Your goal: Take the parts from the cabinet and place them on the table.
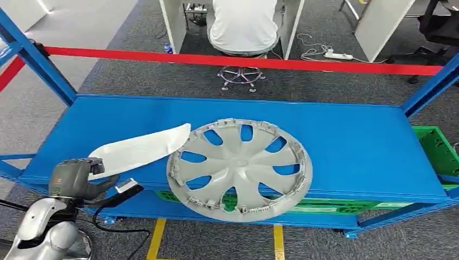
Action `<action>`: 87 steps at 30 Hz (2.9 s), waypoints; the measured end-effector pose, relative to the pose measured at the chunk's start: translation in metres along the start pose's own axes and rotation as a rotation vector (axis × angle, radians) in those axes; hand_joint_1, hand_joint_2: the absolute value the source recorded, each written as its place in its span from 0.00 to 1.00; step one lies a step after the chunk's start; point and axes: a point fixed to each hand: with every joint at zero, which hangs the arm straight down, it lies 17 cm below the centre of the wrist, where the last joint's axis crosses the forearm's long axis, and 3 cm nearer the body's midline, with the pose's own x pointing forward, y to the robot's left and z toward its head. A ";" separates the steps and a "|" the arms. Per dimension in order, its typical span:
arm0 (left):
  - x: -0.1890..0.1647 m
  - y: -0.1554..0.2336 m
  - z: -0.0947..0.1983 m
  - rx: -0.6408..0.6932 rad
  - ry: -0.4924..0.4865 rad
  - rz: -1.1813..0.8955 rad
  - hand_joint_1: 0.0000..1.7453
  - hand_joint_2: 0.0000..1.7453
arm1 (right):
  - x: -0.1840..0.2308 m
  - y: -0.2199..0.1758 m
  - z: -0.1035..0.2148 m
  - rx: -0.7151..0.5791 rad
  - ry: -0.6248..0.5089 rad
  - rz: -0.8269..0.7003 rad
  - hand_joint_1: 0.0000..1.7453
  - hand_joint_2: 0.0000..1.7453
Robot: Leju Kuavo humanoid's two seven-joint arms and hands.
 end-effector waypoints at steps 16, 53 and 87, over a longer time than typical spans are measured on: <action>0.002 -0.003 0.001 -0.013 -0.003 0.005 1.00 1.00 | 0.000 0.000 0.000 0.001 0.000 0.002 0.00 0.00; 0.051 0.003 0.026 0.008 -0.176 0.142 1.00 1.00 | 0.001 0.003 0.000 0.006 -0.006 0.005 0.00 0.00; 0.112 0.063 0.110 0.271 -0.335 0.161 1.00 1.00 | 0.025 -0.001 0.001 0.007 -0.131 -0.069 0.00 0.00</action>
